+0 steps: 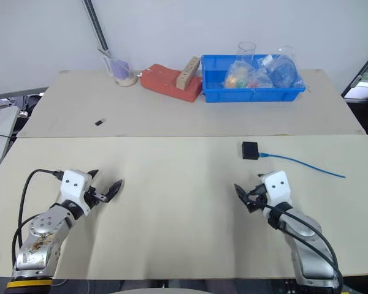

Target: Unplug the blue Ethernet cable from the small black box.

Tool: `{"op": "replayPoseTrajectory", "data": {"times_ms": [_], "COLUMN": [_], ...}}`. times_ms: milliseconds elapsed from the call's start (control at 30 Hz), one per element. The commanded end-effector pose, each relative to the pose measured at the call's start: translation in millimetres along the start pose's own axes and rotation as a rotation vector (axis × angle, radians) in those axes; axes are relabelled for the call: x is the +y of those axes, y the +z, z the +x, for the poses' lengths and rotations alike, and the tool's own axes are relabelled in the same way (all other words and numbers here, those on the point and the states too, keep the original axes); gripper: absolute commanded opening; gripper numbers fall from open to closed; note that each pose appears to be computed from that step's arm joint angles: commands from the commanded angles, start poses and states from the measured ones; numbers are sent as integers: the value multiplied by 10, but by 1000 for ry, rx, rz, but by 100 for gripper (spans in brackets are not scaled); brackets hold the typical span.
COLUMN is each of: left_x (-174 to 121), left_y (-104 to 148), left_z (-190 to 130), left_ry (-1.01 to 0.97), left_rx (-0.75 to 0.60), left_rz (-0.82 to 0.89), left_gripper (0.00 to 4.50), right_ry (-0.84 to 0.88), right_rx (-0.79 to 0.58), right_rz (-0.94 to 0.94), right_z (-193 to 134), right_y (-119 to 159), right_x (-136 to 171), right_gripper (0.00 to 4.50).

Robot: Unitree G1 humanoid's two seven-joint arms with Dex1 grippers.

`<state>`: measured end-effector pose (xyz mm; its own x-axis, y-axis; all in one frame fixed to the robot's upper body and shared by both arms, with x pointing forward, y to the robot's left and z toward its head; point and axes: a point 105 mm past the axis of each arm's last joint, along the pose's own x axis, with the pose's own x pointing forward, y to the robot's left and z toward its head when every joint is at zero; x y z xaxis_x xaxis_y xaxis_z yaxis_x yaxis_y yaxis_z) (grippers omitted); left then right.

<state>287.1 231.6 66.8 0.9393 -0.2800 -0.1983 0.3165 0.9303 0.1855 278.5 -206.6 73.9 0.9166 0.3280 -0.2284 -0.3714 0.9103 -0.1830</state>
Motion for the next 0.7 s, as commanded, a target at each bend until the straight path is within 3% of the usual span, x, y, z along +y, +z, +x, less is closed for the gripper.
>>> {"op": "replayPoseTrajectory", "data": {"times_ms": [33,100,300,500,700], "left_x": [-5,-70,-701,-1254,-1403], "left_y": [131,202,842,1366,1507], "left_z": [11,31,73,93,163], "left_ry": [-15,-63,-500,-862,-973], "left_rx": [-38,-63,-203,-300,-335], "left_rz": [11,-19,48,166,214], "left_gripper": [448,448,448,448,448], "right_ry": [-10,-1,108,183,288], "right_rx": [-53,-53,-25,46,133], "right_rz": [-16,-26,-104,-193,-291], "right_z": [-28,-66,-317,-323,-64], "right_y": [152,171,344,406,361], "right_x": [-23,-25,-201,-587,-989], "right_gripper": [450,450,450,450,450]}}
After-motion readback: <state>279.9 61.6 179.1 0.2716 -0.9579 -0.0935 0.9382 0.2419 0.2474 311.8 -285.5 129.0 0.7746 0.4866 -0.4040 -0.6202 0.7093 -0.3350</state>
